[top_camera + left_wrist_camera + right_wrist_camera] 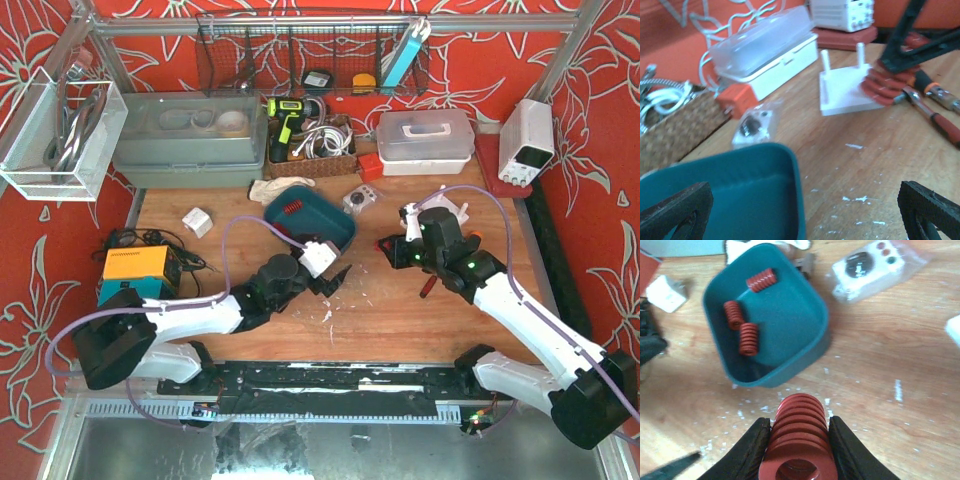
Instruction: Install the large spring
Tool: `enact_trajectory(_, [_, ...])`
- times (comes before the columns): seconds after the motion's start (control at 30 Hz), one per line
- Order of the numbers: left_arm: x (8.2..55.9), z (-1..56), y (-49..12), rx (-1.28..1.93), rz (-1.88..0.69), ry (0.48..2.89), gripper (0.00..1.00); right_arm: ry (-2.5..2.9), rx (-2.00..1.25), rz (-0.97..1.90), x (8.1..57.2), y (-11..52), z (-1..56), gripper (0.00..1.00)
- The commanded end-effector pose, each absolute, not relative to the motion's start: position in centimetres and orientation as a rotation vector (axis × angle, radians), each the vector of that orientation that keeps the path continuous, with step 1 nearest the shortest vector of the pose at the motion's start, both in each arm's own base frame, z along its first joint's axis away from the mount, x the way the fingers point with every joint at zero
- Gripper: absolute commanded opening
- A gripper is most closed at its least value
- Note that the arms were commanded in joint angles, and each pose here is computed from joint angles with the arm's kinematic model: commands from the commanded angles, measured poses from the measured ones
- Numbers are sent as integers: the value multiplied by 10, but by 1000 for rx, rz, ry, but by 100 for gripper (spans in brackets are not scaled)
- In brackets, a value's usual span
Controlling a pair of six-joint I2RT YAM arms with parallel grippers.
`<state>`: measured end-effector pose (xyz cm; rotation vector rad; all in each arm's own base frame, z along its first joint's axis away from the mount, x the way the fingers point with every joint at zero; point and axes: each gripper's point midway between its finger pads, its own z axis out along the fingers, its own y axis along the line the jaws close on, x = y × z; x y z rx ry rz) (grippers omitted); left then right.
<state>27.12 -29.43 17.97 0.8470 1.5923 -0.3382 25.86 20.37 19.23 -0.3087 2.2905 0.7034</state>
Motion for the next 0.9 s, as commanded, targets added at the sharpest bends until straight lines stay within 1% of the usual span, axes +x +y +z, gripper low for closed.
enact_trajectory(0.0, [284,184,-261,577,-294,1701,100,2256,-246,473,278,174,212,0])
enact_trajectory(0.13, [285,176,-248,454,-307,1796,100,2256,-202,356,286,157,218,0])
enact_trajectory(0.47, [275,157,-236,300,-412,1891,100,2298,-108,138,312,125,216,0])
enact_trajectory(0.57, [270,162,-229,262,-451,1854,100,2351,-65,90,323,112,208,0])
enact_trajectory(0.73, [249,175,-224,254,-616,1719,100,2415,26,44,341,83,206,0])
enact_trajectory(0.87, [244,179,-212,194,-645,1695,100,2406,79,-49,354,63,213,0])
